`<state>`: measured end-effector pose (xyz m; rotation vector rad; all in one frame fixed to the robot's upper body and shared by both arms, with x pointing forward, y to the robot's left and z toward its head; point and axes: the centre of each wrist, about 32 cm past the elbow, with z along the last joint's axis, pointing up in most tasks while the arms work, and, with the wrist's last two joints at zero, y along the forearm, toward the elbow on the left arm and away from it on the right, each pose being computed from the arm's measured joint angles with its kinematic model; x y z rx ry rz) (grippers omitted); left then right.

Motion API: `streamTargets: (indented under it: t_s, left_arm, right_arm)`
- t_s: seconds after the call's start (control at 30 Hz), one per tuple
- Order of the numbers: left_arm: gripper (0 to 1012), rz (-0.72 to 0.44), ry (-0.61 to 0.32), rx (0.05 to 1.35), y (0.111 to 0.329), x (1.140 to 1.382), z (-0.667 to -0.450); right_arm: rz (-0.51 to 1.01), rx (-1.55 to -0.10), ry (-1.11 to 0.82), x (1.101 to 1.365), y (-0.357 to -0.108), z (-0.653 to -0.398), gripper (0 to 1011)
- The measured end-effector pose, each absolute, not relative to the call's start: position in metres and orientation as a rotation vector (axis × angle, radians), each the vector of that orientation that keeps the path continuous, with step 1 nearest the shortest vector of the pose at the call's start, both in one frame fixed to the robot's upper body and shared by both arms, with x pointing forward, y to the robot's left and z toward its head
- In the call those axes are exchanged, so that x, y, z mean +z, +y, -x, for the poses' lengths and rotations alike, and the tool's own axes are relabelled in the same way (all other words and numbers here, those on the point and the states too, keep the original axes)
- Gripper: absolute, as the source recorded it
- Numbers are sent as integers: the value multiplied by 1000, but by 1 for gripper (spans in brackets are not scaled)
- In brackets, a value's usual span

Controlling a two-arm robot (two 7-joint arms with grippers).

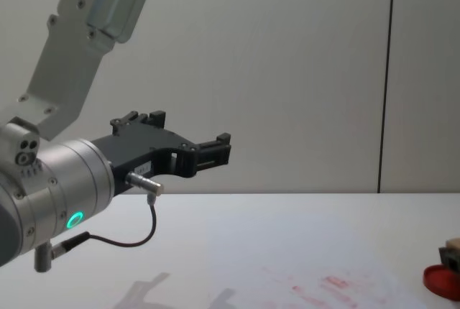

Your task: Use the one hand to pick up the stamp and affix it onto the A4 paper.

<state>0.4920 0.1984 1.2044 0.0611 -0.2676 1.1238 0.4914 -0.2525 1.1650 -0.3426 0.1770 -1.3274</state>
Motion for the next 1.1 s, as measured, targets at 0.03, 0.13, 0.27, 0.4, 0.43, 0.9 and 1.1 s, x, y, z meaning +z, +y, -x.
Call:
streamTargets:
  t_s: [0.03, 0.13, 0.27, 0.4, 0.43, 0.9, 1.1]
  left_arm:
    - [993, -61, -268, 1124, 198, 1204, -492]
    - [993, -61, -268, 1124, 198, 1204, -492]
    - [993, -61, -268, 1124, 198, 1204, -492]
    - [993, -61, -268, 1124, 198, 1204, -492]
    - [993, -61, -268, 1124, 198, 1204, -492]
    - [993, -61, -268, 1124, 198, 1204, -492]
    - [993, -61, -268, 1124, 198, 1204, -492]
  right_arm:
    - [342, -1328, 176, 1165, -253, -491, 220]
    - [339, -1329, 173, 1162, -254, -491, 220]
    - [333, -1328, 164, 1160, -255, -491, 301]
    - [324, -1327, 151, 1158, -255, -492, 423]
    - [319, -1326, 143, 1159, -255, -492, 481]
    - [246, -1329, 39, 1171, -255, -486, 909]
    - [204, -1338, -40, 1182, -257, -477, 1001]
